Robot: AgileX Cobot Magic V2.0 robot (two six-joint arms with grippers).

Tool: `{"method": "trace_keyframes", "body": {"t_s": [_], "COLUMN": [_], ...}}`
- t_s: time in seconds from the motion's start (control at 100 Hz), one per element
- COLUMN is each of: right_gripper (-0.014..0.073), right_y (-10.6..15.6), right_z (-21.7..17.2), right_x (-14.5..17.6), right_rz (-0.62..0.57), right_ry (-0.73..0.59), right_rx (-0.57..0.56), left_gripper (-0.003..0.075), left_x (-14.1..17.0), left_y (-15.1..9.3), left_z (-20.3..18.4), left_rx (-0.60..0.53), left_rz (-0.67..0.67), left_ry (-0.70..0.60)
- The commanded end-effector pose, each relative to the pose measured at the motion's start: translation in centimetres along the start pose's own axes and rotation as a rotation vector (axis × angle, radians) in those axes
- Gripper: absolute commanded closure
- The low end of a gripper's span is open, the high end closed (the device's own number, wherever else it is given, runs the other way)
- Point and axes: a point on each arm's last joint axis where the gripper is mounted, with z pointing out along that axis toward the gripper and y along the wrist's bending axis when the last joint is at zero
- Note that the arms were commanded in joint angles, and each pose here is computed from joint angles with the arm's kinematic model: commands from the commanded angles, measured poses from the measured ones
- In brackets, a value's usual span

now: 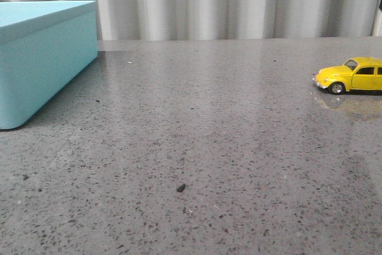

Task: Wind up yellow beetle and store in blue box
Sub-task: 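Move the right gripper above the yellow toy Beetle car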

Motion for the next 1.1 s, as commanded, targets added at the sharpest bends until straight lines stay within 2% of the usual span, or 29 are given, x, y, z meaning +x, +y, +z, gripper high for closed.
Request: {"method": "trace_keyframes", "body": {"t_s": [0.0,0.14,0.51,1.09], "right_gripper": [0.0656,0.0656,0.0656,0.0656], "right_y": [0.2,0.3,0.4,0.7], "right_z": [-1.3,0.3,2.6,2.9], "right_x": [-0.9,-1.1,-1.4,-1.5], "right_rz": [-0.009,-0.004,0.001,-0.004], "right_ry": [-0.049,0.017,0.056,0.053], "right_rx": [-0.015,-0.02,-0.023,-0.05], "left_gripper": [0.0741,0.0741,0.0741,0.0741], "left_x": [-1.8,-1.8,-1.8,-1.8], "left_y": [-0.2,-0.2,-0.2,-0.2], "left_z": [0.1,0.1,0.1,0.1], "left_rx": [0.015,0.015,0.015,0.015], "left_rz": [-0.016,-0.016,-0.016,-0.016], "left_ry": [-0.1,-0.1,-0.1,-0.1]}}
